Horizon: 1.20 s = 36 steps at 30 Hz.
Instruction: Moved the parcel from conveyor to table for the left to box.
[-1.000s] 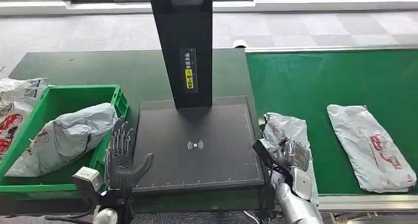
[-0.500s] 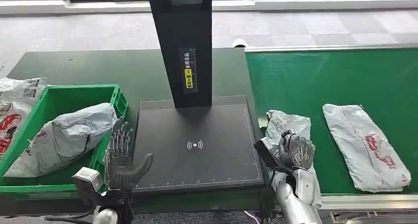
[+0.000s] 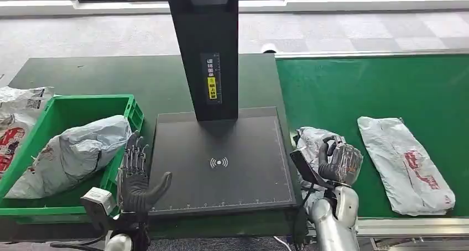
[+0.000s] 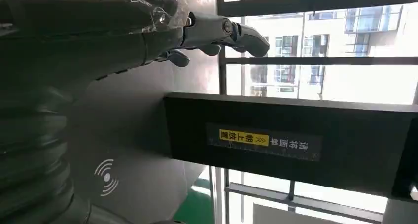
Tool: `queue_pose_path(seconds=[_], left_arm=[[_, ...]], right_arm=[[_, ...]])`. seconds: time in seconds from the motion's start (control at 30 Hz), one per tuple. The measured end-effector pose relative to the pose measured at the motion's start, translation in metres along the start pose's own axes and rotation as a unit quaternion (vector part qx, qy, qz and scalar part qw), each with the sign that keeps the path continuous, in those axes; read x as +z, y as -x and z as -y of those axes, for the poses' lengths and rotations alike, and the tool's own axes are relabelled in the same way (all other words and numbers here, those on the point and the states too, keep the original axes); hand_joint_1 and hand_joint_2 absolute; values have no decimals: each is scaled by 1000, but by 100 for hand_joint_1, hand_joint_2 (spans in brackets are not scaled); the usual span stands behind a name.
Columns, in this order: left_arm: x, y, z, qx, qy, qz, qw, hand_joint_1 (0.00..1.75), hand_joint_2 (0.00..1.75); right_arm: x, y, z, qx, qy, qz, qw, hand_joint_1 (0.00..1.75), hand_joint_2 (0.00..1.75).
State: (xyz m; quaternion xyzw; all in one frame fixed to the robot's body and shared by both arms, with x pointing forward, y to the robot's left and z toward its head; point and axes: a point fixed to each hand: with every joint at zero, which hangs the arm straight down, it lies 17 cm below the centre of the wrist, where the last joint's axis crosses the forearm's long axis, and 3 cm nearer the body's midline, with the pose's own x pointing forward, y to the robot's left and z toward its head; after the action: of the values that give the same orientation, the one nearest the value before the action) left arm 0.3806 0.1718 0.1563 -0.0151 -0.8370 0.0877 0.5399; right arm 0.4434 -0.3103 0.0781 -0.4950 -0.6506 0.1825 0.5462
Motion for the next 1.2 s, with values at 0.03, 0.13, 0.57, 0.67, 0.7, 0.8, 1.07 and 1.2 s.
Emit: queue_pose_path(seconds=[0.03,0.13,0.57,0.67,0.7,0.8,1.07,1.2], left_arm=[[0,0,0,0,0,0,1000,0,175],[0,0,0,-1,1,0,1000,0,175],[1,3,2,-3,4,-2,1000,0,175],[1,2,2,-3,3,-1,1000,0,175],[1,2,2,-3,3,-1,1000,0,175],[1,2,2,-3,3,-1,1000,0,175],[0,1,2,-3,3,-3,1000,0,175],[-1,1,1,-3,3,-4,1000,0,175]], right_arm=[[-1,-5,6,-6,10,10,1000,175,175],[-5,-16,28,-38,53,20,998,175,175],[-12,-35,7,83,7,-45,995,0,175],[-4,-17,-6,101,-15,-59,993,0,175],[-3,-15,-10,103,-21,-59,993,0,175],[0,-11,-17,108,-32,-59,992,0,175],[15,35,-33,139,-77,-132,978,0,175],[31,66,-48,157,-126,-172,964,0,175]])
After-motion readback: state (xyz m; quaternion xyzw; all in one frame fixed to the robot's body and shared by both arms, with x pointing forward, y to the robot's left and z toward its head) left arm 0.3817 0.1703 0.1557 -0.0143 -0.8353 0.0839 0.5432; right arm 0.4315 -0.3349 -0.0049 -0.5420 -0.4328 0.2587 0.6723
